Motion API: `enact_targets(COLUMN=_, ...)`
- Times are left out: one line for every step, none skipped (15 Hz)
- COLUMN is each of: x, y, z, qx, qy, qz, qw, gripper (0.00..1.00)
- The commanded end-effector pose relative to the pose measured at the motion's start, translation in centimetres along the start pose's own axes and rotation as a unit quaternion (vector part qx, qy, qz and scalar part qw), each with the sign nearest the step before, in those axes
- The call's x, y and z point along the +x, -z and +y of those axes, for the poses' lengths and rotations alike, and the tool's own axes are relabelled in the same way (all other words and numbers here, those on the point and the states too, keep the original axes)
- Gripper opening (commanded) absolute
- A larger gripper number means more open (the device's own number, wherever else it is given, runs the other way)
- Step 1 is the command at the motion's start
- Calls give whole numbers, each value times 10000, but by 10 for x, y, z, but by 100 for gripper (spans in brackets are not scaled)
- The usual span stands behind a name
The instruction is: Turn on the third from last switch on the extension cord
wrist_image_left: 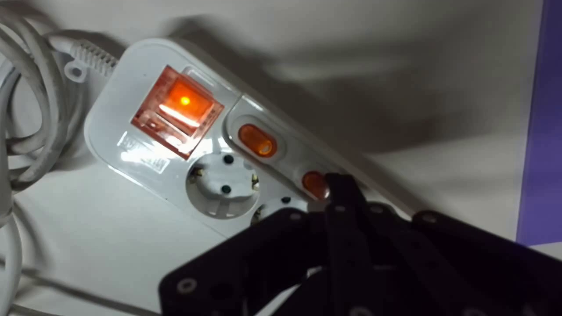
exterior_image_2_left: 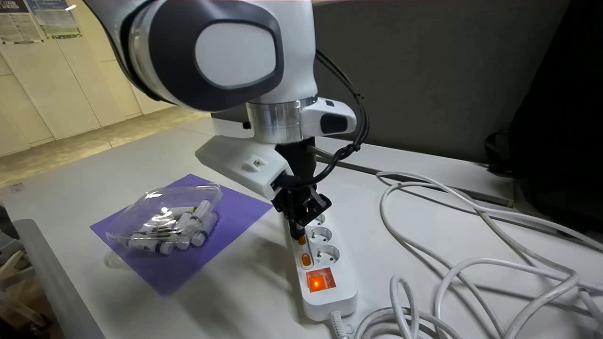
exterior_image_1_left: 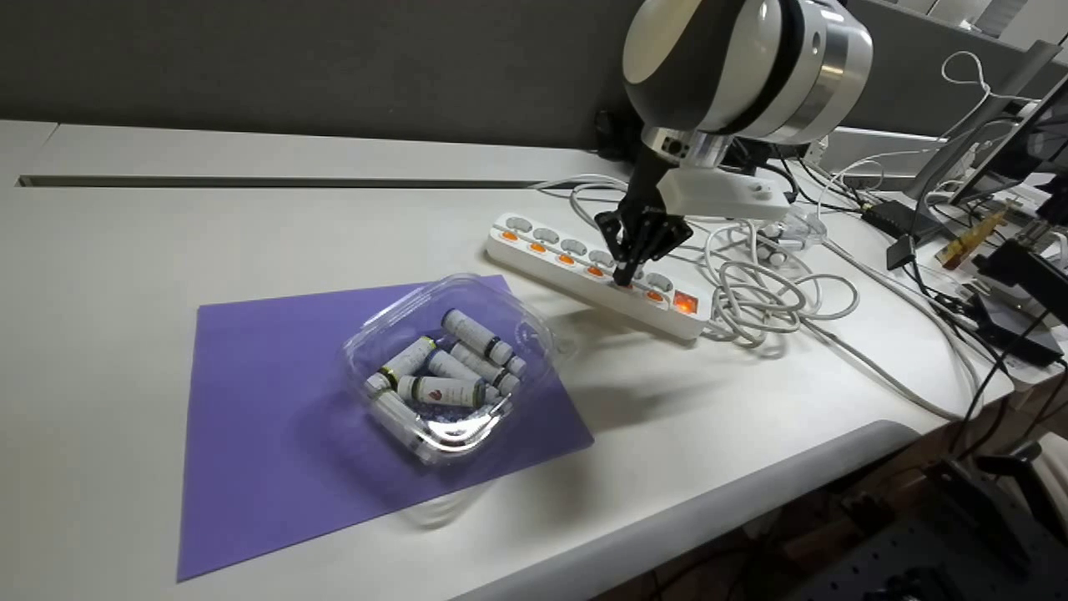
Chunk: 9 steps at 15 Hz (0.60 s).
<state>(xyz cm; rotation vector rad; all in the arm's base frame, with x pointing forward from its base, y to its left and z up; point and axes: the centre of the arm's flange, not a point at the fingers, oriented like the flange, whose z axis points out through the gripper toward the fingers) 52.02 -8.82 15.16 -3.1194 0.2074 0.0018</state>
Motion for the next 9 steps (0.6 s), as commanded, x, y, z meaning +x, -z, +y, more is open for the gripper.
enact_targets(x=16, y=-19, z=5, qx=-64, qy=-93, qz=-289, qw=9995, gripper=0)
enact_targets(x=18, y=-22, z=5, qx=-116, qy=-94, qz=-342, qw=9993, gripper=0)
enact_targets(x=20, y=-23, z=4, qx=-167, qy=-97, qz=-380, qw=9991, gripper=0)
enact_targets(x=23, y=-25, z=5, qx=-232, qy=-85, qz=-439, qw=9987, gripper=0)
enact_targets(x=24, y=-26, z=5, qx=-237, qy=-74, qz=-493, qw=9985, gripper=0)
enact_targets(x=26, y=-26, z=4, qx=-229, qy=-45, qz=-529, qw=9983, gripper=0)
enact_targets(x=26, y=-24, z=3, qx=-220, qy=-12, qz=-538, qw=9983, gripper=0)
enact_targets(x=27, y=-23, z=3, qx=-204, qy=2, qz=-561, qw=9982, gripper=0)
enact_targets(x=27, y=-20, z=3, qx=-180, qy=7, qz=-576, qw=9982, gripper=0)
